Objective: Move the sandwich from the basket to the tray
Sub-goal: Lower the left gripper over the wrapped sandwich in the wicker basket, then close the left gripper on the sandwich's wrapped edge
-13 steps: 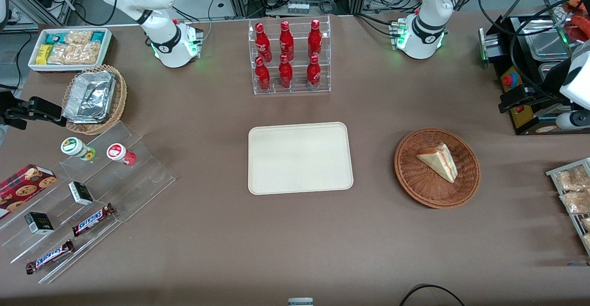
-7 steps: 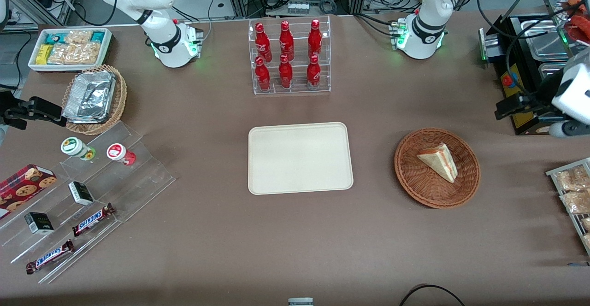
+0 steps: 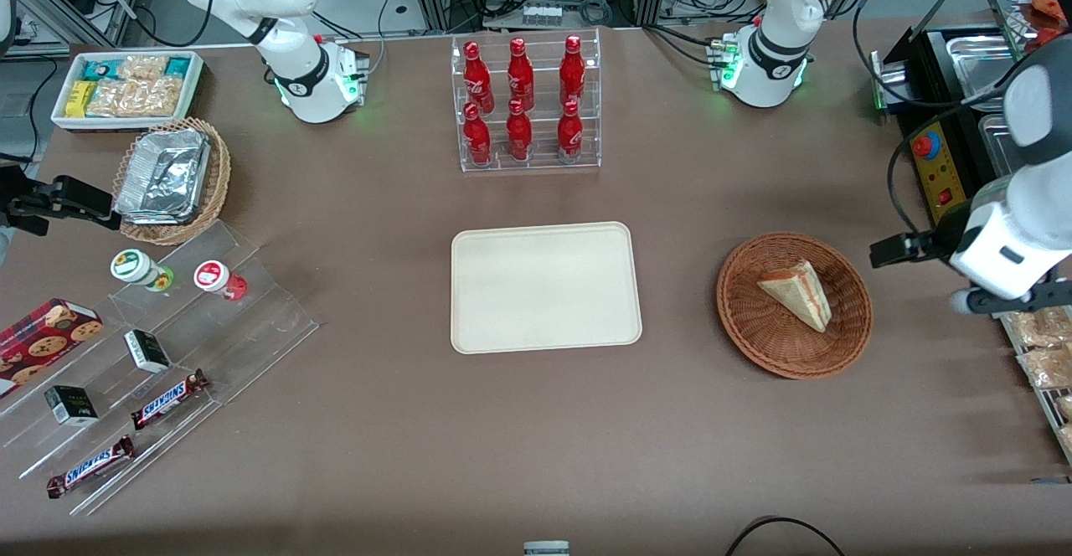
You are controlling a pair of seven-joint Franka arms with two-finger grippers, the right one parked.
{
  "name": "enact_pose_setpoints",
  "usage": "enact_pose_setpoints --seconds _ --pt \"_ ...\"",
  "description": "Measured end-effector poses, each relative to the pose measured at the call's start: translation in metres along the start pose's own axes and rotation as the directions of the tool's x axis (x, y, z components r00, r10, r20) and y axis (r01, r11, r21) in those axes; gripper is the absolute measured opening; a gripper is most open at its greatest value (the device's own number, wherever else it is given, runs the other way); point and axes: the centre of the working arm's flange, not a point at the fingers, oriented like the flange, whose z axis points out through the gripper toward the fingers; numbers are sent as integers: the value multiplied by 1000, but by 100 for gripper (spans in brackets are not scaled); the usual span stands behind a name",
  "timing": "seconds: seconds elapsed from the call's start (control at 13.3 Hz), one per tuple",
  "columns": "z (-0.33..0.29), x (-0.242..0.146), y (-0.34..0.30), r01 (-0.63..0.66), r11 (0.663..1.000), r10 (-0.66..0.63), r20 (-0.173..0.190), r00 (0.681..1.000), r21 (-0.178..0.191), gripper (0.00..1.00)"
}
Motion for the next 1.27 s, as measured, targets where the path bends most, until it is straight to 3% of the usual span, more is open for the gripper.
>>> enact_pose_setpoints --seconds 0.45,0.75,1.12,1.27 --pt "66 -2 2 135 991 -135 43 990 12 100" --pt "105 -13 9 242 970 -242 -5 970 -1 100" --pt "142 -38 19 443 896 -444 -31 896 -19 100" --pt "153 -43 21 468 883 -469 -44 882 -30 100"
